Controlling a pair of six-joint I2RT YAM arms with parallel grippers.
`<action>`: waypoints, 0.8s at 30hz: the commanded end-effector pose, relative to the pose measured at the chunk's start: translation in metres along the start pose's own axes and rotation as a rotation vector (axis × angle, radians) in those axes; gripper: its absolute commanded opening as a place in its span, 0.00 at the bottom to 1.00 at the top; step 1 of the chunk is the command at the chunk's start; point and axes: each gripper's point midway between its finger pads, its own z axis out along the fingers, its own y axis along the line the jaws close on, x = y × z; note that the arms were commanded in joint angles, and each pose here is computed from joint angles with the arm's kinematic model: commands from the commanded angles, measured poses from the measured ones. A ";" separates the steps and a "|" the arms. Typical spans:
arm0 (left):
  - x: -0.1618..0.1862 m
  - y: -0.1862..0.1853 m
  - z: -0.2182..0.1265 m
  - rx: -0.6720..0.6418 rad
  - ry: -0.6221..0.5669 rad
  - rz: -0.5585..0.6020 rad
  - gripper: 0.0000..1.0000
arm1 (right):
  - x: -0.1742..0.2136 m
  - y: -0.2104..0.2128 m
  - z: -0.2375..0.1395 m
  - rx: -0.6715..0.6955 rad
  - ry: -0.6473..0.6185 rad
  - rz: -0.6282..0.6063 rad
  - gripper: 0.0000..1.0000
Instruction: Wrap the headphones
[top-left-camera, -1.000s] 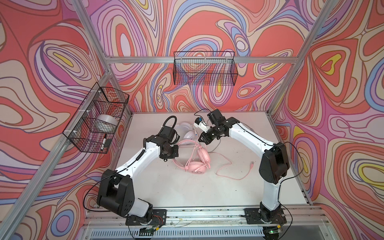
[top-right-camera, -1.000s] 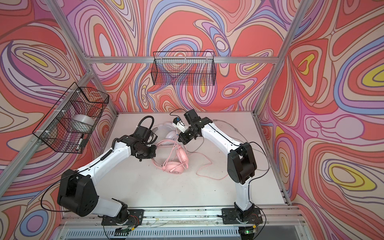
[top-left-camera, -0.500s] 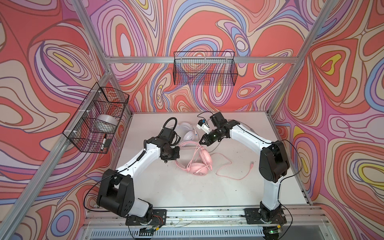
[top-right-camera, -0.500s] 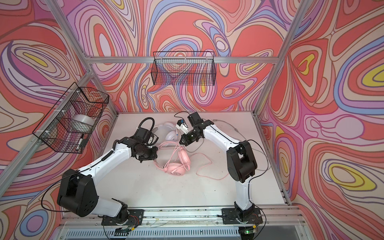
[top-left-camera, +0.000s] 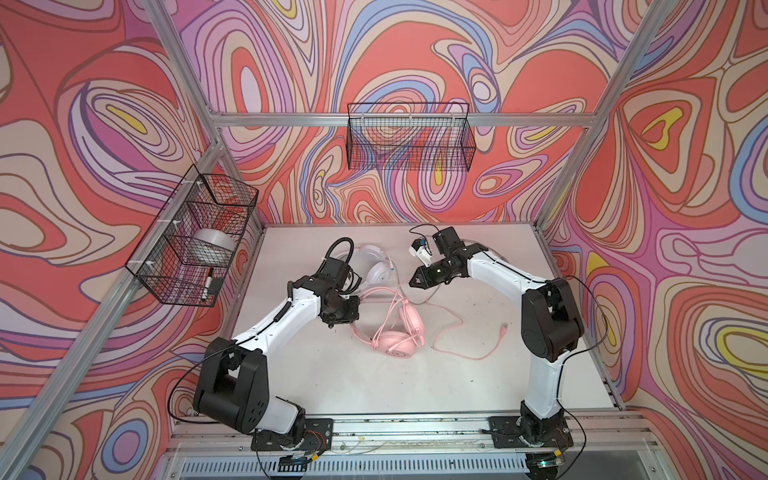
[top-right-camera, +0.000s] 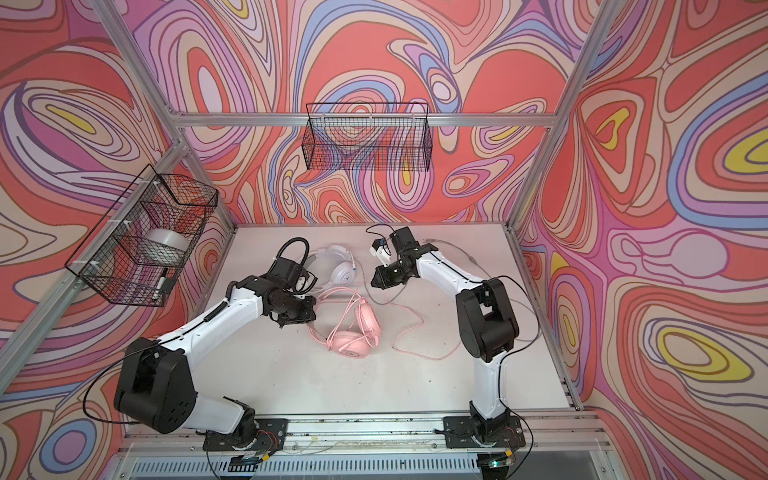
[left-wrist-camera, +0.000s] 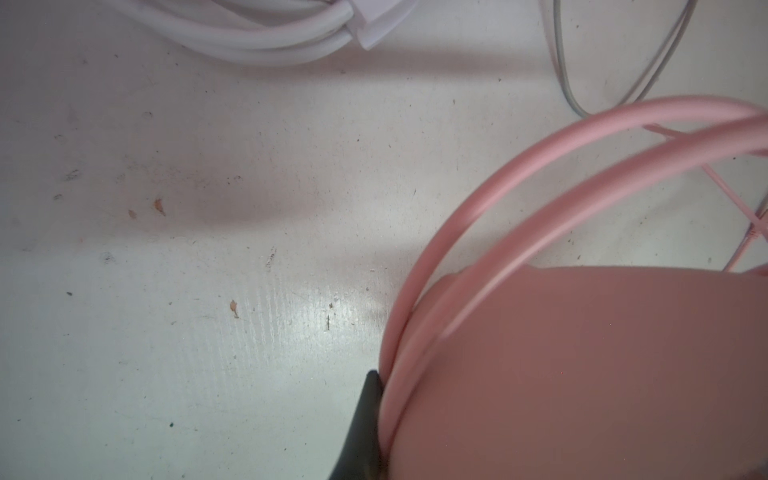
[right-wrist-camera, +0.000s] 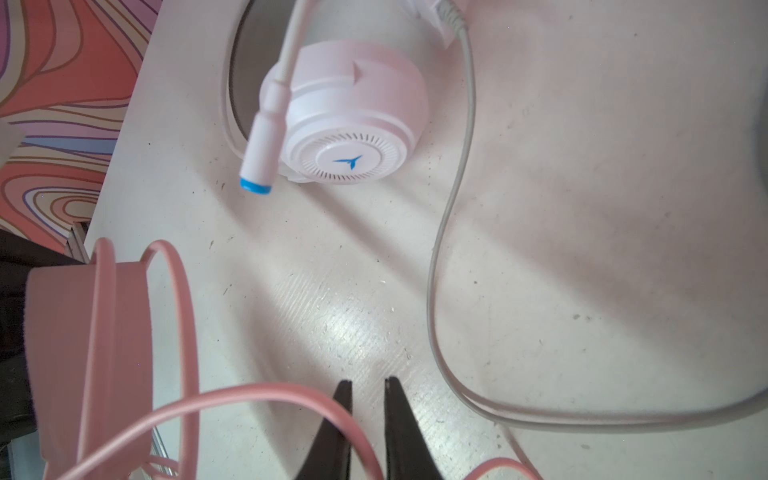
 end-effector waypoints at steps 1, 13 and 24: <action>0.006 -0.012 -0.010 0.081 0.013 0.012 0.00 | 0.000 -0.016 0.004 0.040 -0.011 0.042 0.18; -0.008 -0.020 -0.030 0.198 -0.055 -0.059 0.00 | 0.035 -0.037 0.020 0.081 0.048 0.130 0.18; -0.026 -0.022 -0.052 0.278 -0.130 -0.148 0.00 | 0.070 -0.045 0.027 0.101 0.093 0.197 0.20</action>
